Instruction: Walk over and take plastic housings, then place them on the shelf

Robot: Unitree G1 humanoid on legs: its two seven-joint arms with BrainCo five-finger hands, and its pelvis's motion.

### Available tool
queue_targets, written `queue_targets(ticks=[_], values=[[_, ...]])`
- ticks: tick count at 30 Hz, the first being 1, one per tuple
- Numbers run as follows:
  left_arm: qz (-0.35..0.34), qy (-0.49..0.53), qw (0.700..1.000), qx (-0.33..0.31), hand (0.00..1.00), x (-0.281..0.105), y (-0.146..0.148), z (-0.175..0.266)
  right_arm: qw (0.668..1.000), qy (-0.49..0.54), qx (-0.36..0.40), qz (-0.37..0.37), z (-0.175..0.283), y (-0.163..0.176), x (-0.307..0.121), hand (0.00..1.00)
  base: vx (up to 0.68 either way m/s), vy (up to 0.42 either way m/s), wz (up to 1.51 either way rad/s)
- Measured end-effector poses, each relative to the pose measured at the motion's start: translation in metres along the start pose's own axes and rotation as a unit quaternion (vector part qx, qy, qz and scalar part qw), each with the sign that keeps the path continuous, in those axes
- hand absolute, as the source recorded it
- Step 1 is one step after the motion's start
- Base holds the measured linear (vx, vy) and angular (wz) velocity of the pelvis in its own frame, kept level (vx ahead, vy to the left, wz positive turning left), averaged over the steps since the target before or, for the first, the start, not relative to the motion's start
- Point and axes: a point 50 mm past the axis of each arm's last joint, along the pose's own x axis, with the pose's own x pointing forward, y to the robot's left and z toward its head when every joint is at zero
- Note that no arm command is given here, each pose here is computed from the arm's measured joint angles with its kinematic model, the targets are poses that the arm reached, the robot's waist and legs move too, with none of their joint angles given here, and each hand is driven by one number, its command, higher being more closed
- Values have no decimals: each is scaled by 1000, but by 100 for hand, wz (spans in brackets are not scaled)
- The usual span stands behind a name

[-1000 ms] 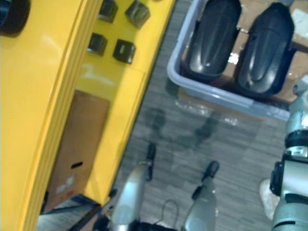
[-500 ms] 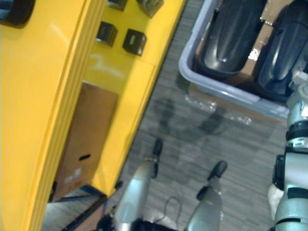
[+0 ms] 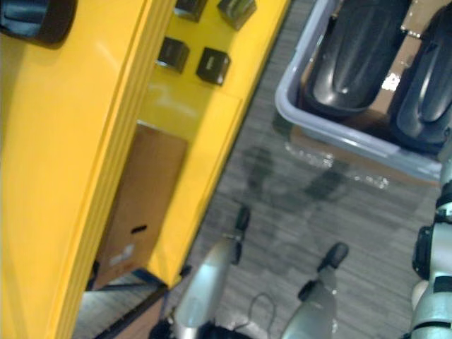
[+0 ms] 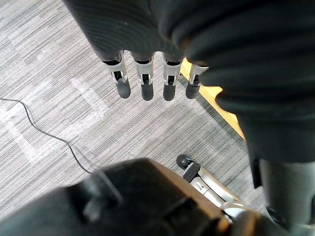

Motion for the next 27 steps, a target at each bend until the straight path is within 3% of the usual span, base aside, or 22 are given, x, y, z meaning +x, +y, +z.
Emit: queue_targets(ticks=[1,7,13,18,23,27], values=[[-1,1,1000,1,0,0,0,-1,1000,-1,-3,0,0,-1,1,100,-37,0,2],[-3,4,1000,3,0,0,-1,-2,999,-17,-44,4,8,-7,5,100,-32,-5,1],[-8,6,1000,-4,0,0,-4,-4,990,-32,-139,4,12,-19,12,100,-4,-2,1],[-8,-7,1000,0,0,0,-4,-1,985,-17,-165,41,10,-15,11,100,-29,1,0],[14,-106,994,14,0,1,-6,22,966,-20,-250,60,3,-8,8,100,-40,1,3],[12,-179,983,41,0,1,-18,46,962,-20,-268,55,1,-8,8,100,-14,2,2]])
